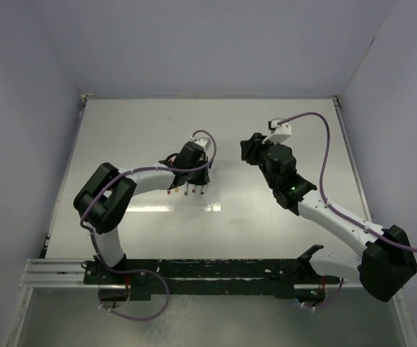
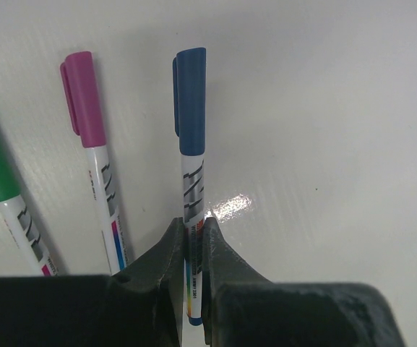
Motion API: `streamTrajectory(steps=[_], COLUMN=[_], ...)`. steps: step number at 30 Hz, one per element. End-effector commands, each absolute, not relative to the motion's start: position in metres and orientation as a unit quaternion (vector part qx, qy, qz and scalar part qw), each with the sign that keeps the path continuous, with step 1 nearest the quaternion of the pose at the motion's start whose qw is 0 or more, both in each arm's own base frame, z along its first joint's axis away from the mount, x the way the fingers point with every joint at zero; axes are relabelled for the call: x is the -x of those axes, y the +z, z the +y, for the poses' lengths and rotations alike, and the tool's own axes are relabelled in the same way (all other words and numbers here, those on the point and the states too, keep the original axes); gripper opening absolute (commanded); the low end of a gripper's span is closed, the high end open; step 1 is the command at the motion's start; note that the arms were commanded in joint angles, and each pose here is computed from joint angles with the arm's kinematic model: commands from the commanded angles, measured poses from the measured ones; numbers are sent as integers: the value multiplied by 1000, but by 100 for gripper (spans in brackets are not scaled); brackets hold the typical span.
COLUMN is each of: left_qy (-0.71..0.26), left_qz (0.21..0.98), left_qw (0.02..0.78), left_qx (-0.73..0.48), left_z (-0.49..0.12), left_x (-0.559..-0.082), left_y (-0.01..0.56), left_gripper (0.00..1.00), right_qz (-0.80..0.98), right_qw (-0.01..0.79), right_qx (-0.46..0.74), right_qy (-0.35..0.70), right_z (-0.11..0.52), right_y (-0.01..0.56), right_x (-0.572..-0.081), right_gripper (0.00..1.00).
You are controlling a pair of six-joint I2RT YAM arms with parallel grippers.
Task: Insert the pens into the pen caps
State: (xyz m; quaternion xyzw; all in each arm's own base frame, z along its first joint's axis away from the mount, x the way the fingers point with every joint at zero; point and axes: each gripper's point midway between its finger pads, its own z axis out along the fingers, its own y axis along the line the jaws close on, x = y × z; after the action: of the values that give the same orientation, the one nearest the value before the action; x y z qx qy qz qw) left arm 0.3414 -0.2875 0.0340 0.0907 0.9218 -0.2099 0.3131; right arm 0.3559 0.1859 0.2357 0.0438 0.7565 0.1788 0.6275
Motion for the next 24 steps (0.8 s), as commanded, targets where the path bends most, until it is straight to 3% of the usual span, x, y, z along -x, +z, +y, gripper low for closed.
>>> streamTrajectory(steps=[1,14,24], left_qy=[-226,-200,-198], left_qz=[914,920,916], left_qw=[325,329,340], left_qx=[-85,-76,-74], left_z=[-303,-296,-296], left_x=[-350,-354,-358], left_y=[45,38,49], left_gripper=[7,18,21], right_qz=[750,757,758], right_qw=[633,623,622], right_qx=[-57,-54,-53], right_qy=[182,189,188], right_z=[185,188,187], right_y=[239,228,228], right_x=[-359,-355,-355], right_gripper=[45,45,45])
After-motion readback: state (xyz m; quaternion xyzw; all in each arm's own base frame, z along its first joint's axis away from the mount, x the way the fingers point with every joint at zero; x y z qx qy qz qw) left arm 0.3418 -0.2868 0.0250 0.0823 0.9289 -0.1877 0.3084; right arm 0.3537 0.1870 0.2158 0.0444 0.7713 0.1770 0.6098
